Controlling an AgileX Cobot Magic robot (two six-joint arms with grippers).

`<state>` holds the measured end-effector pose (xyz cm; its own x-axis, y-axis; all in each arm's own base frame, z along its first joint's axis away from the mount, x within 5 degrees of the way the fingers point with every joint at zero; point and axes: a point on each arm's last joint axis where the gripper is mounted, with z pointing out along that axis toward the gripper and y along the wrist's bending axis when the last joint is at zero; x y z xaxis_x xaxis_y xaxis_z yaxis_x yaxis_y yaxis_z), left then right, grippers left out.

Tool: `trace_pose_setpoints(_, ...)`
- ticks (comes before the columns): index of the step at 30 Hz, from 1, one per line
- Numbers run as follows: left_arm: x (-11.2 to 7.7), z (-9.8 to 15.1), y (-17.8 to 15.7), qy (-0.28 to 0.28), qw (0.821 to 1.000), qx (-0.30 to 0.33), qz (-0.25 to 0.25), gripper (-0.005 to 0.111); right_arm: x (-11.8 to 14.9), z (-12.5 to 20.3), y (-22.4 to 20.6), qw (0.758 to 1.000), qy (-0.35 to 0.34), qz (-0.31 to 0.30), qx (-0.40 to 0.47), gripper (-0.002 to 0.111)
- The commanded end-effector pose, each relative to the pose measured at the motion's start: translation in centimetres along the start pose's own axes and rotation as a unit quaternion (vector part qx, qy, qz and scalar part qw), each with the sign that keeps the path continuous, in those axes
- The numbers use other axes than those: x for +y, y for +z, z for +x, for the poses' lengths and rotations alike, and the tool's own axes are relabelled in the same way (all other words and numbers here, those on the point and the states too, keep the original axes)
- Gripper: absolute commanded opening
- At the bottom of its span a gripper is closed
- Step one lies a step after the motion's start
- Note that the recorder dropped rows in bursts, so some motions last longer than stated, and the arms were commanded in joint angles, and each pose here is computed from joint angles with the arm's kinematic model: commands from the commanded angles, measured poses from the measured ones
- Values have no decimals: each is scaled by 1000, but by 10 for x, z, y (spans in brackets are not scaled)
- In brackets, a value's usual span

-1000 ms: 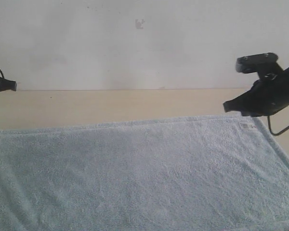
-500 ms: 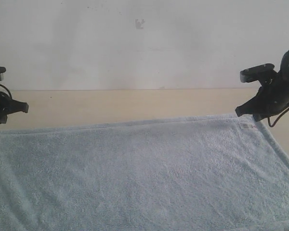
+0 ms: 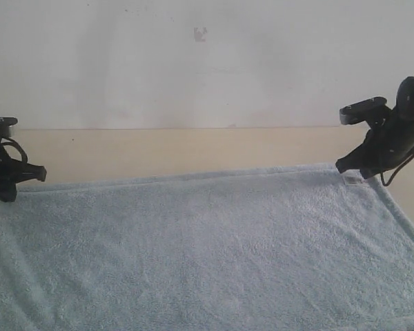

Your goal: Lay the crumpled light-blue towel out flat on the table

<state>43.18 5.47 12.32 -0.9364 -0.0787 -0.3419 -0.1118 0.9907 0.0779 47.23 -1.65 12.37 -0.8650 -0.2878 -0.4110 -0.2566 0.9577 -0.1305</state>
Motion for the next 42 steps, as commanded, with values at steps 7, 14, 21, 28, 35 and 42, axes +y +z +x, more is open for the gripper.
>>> trace_pose_setpoints(7, -5, 7, 23, -4, 1000, 11, 6, 4, -4, -8, 15, 1000, -4, -2, 11, 0)
trace_pose_setpoints(14, -4, 3, 24, -6, 1000, -12, 7, 4, -20, 4, 25, 999, 27, 10, 34, 0)
trace_pose_setpoints(21, -2, 2, 24, 4, 1000, -17, 0, 4, -53, 30, 22, 993, 71, 10, 96, 0)
trace_pose_setpoints(28, -5, -1, 23, -1, 999, -33, 4, 4, -76, 40, 4, 990, 83, 11, 114, 0)
trace_pose_setpoints(35, -15, -12, 19, 3, 997, -74, 14, 4, -47, 26, -5, 995, 58, -8, 81, 0)
trace_pose_setpoints(42, -30, -27, 8, 17, 994, -109, 22, 4, -5, -4, -6, 1000, -3, -3, 12, 0)
